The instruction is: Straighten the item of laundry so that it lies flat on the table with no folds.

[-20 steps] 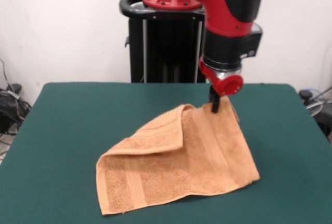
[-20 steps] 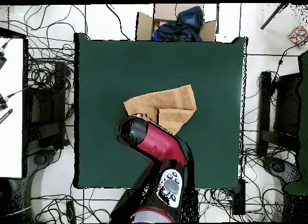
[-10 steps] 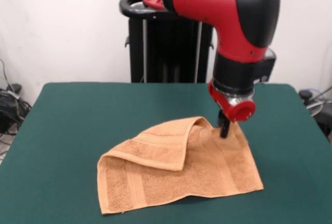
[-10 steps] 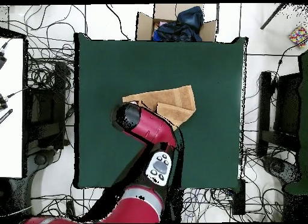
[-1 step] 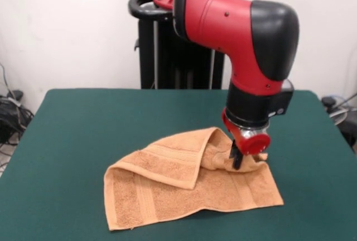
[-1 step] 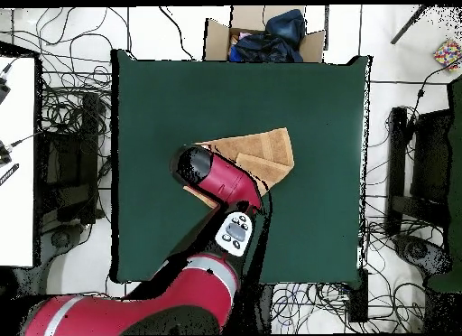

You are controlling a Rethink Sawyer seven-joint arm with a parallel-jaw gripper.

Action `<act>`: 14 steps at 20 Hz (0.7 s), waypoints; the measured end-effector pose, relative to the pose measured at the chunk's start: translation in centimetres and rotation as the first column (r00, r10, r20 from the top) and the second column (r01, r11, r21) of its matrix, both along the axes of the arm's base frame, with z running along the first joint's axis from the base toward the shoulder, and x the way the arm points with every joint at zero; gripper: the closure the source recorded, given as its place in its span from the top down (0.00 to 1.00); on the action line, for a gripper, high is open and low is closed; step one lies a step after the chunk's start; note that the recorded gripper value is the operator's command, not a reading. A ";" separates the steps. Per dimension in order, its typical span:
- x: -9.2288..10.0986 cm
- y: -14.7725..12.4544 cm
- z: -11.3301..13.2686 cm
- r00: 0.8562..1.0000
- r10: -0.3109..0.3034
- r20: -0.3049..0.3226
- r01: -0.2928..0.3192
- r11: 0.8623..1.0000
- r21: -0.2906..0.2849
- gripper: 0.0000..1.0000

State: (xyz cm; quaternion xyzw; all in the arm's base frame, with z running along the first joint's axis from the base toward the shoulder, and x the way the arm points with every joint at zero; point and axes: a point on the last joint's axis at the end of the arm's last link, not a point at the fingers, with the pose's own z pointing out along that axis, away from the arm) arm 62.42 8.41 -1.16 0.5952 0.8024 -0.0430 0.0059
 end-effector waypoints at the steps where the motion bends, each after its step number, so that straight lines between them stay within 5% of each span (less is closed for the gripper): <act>1: -0.1 0.0 -0.1 1.000 -0.001 -0.002 0.001 1.000 0.000 0.00; 13: -1.2 -2.8 1.9 0.998 -0.059 0.011 0.059 0.998 -0.007 0.00; 14: -1.5 -4.0 2.4 0.997 -0.077 0.025 0.077 0.997 -0.019 1.00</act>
